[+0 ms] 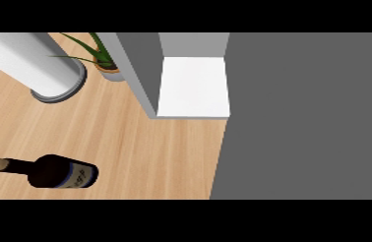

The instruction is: Pick up the wine, place it into the cabinet and close the cabinet

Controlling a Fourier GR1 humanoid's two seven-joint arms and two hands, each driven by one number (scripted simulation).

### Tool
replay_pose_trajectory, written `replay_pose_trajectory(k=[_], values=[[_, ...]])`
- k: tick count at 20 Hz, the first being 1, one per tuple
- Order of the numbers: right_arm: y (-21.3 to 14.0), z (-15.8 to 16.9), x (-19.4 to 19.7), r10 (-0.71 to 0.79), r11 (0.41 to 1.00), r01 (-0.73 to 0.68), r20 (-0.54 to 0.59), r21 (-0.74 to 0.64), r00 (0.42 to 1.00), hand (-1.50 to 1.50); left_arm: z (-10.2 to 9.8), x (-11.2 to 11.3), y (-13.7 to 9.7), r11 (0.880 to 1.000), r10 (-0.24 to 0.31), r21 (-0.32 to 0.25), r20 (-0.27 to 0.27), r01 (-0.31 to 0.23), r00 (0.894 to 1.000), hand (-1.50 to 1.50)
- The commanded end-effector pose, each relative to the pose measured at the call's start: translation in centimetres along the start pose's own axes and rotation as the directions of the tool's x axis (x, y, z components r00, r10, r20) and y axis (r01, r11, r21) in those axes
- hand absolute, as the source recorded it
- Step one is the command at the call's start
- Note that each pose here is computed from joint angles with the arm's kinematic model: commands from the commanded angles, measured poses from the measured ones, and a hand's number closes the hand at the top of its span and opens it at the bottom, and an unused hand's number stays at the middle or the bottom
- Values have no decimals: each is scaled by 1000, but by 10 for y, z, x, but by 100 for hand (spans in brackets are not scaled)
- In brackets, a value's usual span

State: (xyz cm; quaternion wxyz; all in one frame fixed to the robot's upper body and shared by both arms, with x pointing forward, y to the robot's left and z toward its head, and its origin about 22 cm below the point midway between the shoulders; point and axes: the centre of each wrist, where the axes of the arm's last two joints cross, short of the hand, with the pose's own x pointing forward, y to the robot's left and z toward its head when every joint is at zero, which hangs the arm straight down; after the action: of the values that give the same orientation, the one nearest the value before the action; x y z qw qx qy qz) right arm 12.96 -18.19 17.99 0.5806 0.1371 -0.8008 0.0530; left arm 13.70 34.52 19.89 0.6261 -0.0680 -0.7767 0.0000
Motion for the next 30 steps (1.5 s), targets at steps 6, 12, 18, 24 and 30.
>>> replay_pose_trajectory(k=[6, 12, 18, 24, 30], values=[[4, 25, 45, 44, 999, -42, 72, -32, 996, -150, 12, 15, -28, 999, 19, -48, 30, -17, 999, -150], [11, 26, 49, 19, 999, -16, 75, -38, 997, -150, -4, -18, 1, 1000, 6, -9, 4, -6, 1000, -150], [6, 33, 53, 55, 998, -55, 41, -12, 998, -150, 8, -45, 9, 1000, 10, -26, -35, -11, 999, -150], [16, 29, 49, 27, 999, -26, 68, -18, 997, -150, 11, -65, 26, 999, -39, 29, -32, 40, 999, -150], [15, 11, 45, 41, 999, -40, 62, -17, 997, -150, 11, -100, 40, 999, -39, 37, -37, 40, 999, -150]])
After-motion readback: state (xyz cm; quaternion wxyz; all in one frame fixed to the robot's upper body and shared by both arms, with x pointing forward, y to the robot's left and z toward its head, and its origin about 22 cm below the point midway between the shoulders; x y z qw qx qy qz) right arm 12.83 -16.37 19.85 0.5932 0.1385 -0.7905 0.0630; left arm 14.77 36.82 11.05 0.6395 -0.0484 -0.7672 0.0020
